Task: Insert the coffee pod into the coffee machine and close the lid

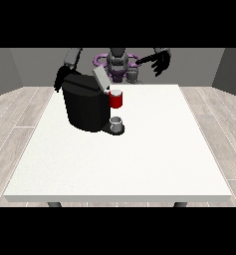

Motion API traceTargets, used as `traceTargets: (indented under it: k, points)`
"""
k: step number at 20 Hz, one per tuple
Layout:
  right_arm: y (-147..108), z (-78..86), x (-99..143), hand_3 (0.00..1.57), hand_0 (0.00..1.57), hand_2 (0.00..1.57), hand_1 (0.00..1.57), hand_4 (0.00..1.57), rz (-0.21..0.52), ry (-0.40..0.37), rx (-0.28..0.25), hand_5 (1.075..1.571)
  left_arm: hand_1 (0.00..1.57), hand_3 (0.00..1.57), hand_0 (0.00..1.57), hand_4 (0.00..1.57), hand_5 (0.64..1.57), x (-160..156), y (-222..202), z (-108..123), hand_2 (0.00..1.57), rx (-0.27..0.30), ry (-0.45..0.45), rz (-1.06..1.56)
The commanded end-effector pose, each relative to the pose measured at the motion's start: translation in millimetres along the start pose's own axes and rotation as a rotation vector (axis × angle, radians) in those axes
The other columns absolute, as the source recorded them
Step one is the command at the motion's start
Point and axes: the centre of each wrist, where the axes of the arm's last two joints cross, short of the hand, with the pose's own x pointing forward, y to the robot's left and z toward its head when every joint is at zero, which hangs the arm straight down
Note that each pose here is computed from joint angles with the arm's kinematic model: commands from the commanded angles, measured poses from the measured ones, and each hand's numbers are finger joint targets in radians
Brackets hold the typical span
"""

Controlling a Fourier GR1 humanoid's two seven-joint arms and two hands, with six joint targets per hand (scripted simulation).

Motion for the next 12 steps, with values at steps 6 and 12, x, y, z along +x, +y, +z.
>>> traceTargets:
  k: [6, 12]
  points:
    - [34.7, 12.7, 24.1, 0.0, 0.0, 0.0, 0.0, 0.0, -0.084, -0.06, 0.161, 1.571, 0.0, 0.0, 0.0, 0.39, 1.571, -75.1, -13.1, 68.6, 0.0, 0.028, 0.221, 0.198]
    - [32.1, -3.0, 80.8, 0.0, 0.0, 0.0, 0.0, 0.06, -0.048, -0.175, 0.265, 1.571, 0.0, 0.0, 0.0, 0.35, 1.571, -96.5, -28.4, 98.6, 0.0, 0.071, 0.263, 0.264]
